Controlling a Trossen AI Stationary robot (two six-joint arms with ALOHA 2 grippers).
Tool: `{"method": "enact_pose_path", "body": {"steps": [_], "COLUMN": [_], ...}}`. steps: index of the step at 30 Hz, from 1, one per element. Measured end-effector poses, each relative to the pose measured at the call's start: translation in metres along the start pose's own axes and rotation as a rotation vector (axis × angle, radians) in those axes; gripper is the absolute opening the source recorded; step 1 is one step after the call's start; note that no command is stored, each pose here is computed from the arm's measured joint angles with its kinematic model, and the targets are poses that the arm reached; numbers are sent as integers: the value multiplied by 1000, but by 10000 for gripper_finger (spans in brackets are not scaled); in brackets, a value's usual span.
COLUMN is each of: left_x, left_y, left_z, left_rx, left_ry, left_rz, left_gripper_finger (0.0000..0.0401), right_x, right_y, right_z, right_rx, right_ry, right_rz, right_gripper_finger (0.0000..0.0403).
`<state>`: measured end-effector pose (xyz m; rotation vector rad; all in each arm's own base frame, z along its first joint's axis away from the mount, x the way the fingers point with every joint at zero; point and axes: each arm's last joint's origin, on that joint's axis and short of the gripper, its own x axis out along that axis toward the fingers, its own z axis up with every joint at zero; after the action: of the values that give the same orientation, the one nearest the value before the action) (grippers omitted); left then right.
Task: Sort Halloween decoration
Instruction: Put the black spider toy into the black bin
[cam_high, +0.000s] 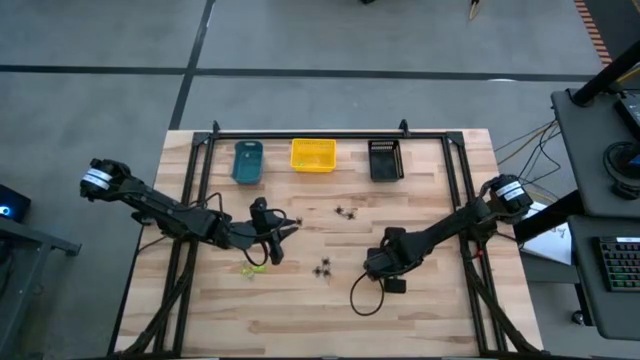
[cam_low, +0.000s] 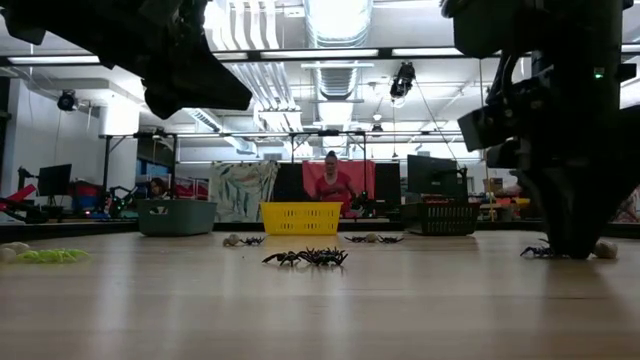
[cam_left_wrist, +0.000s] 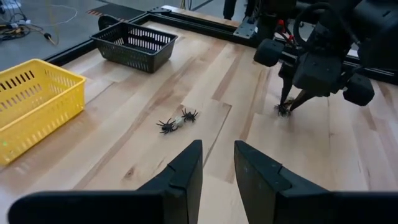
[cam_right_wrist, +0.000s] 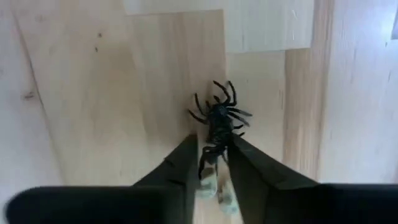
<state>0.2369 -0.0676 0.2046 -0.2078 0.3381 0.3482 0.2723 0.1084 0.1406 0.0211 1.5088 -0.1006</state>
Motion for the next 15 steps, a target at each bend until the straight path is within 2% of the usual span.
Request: {"method": "enact_pose_path", "body": {"steps": [4,15], "left_x": [0,0], "left_y": [0,-1], "left_z": [0,1], "left_rx": [-2,-9], "left_ry": [-2,-11], "left_rz": [-1,-6], "left_gripper_finger": [75,75], "right_x": [-2,-30], "right_y": [-1,-7], "right_z": [0,-3], "right_rx": [3,25], "right_ry": [-15,-96], "right_rz": [-7,49], "right_gripper_finger": [17,13]}}
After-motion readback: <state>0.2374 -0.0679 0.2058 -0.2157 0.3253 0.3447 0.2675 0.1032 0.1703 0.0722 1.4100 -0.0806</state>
